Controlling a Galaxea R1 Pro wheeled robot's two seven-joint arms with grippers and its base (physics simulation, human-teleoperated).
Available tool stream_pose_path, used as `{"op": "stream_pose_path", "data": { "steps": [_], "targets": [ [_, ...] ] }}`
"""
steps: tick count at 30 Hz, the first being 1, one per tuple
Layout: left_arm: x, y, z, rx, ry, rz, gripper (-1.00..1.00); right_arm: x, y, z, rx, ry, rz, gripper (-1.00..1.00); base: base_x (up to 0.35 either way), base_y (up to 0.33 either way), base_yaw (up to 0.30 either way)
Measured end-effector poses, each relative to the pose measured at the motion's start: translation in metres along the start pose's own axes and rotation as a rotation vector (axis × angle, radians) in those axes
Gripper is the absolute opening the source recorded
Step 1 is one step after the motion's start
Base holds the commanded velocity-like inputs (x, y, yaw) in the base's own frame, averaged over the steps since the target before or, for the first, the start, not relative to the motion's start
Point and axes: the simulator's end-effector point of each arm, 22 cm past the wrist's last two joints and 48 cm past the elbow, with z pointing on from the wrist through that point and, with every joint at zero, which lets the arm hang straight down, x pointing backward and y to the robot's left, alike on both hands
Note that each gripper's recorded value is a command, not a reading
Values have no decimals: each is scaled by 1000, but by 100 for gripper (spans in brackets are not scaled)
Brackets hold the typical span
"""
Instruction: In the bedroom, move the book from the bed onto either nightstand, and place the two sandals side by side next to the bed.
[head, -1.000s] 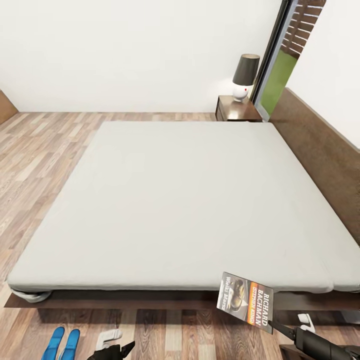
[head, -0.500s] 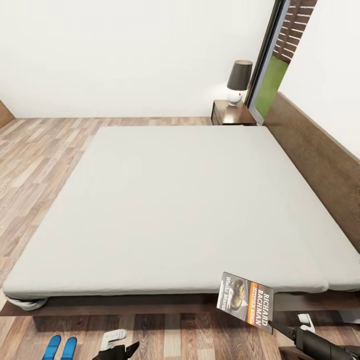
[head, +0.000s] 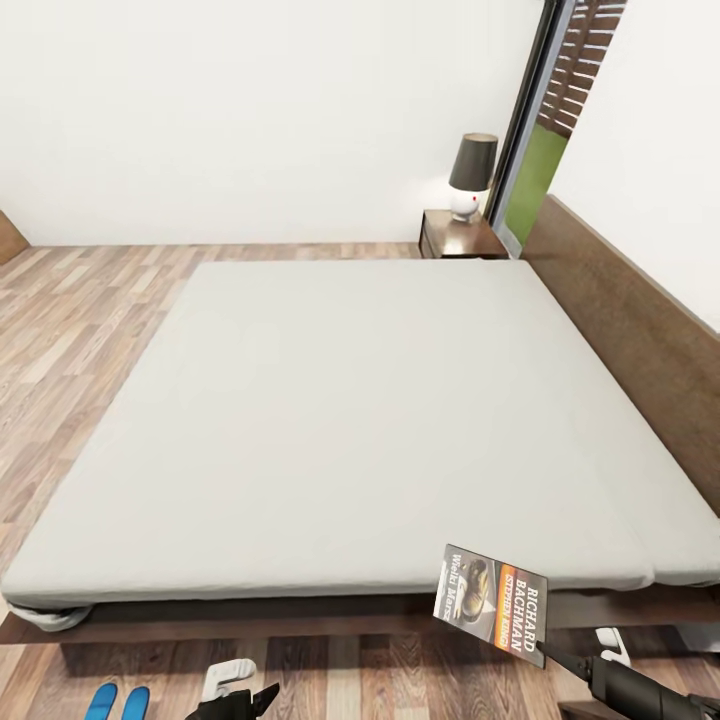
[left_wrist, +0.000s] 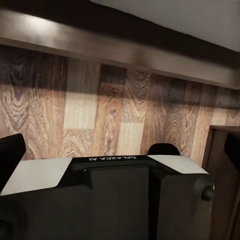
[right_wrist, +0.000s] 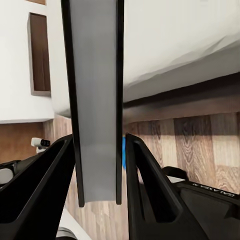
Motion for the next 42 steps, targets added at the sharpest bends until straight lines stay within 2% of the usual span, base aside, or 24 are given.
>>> {"op": "stream_pose_path", "data": {
  "steps": [29,42],
  "targets": [
    [-19,-13,-4,18,-41,18,100,-13,13,-1,-14,-24,-37,-100,0,0,61],
    [-30,-17,-6,24,-75,36,100,-19,18,-3,-18,-36,-58,-100,0,0,4]
  ]
}}
